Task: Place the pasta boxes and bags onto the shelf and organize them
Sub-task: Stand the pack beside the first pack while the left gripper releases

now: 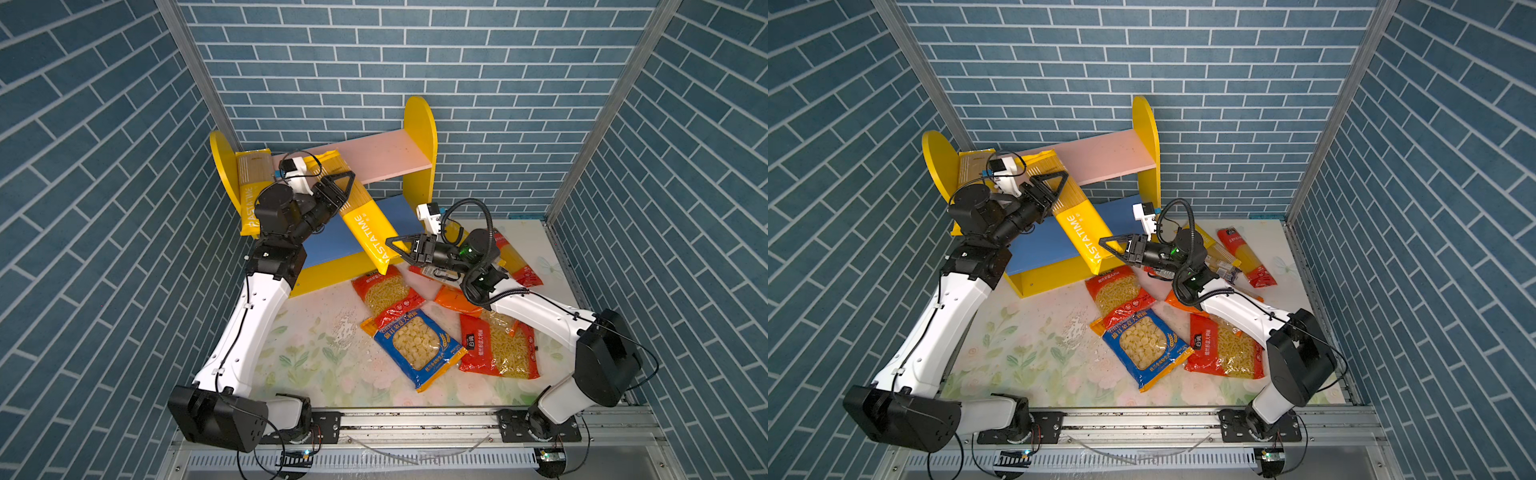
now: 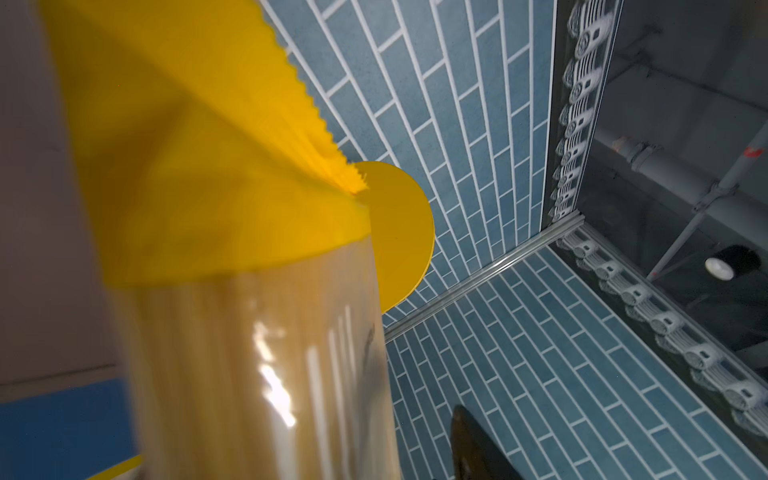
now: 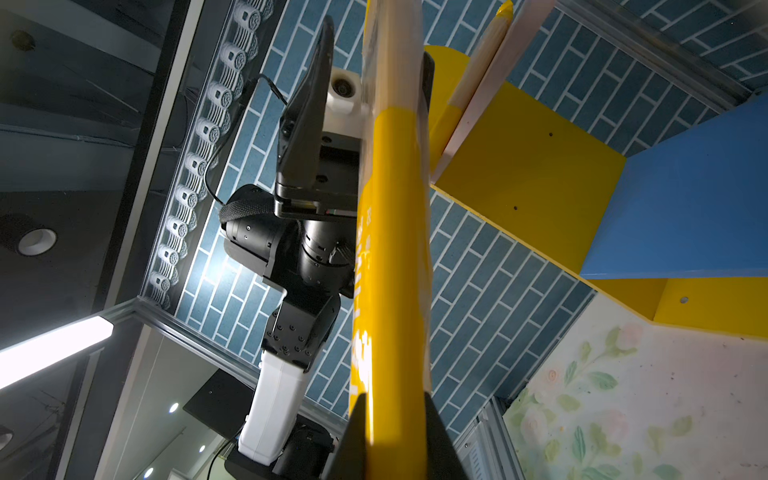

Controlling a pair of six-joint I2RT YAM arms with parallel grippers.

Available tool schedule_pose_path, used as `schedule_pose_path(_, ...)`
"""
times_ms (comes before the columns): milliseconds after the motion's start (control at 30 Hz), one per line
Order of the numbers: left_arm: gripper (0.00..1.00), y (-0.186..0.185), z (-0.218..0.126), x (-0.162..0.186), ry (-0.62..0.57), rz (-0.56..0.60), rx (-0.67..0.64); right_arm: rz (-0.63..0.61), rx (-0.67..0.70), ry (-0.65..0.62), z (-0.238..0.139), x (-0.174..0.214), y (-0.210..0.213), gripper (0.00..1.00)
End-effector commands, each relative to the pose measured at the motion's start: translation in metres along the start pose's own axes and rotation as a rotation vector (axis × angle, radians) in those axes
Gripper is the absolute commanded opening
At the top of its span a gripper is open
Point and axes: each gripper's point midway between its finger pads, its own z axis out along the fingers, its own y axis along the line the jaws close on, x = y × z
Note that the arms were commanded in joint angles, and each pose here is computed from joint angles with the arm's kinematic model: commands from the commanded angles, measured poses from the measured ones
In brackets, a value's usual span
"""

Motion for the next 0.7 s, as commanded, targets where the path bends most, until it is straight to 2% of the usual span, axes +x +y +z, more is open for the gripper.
schedule_pose_path(0,0.69,-0.024,-0.016,-0.003,-0.022,0.044,0.059,-0.118,-0.118,-0.126,0.008,-0.047,0.066,0.05)
schedule_pose_path(133,0.78,-0.018,-0.030,0.007,-0.026,0.042,0.048,-0.099,-0.076,-0.160,0.020,-0.072,0.072,0.01)
schedule_pose_path(233,0.79,-0.015,-0.042,0.024,-0.015,0.064,0.035,-0.061,-0.021,-0.182,0.031,-0.088,0.065,0.00)
schedule_pose_path(400,0.79,-0.006,-0.065,0.070,0.055,0.187,-0.045,0.002,0.027,-0.224,0.047,-0.112,0.051,0.00)
schedule_pose_path(533,0.78,0.024,-0.088,0.099,0.086,0.299,-0.170,0.030,0.043,-0.239,0.062,-0.122,0.046,0.00)
schedule_pose_path(667,0.77,0.058,-0.110,0.129,0.122,0.386,-0.292,0.048,0.033,-0.211,0.086,-0.116,0.047,0.00)
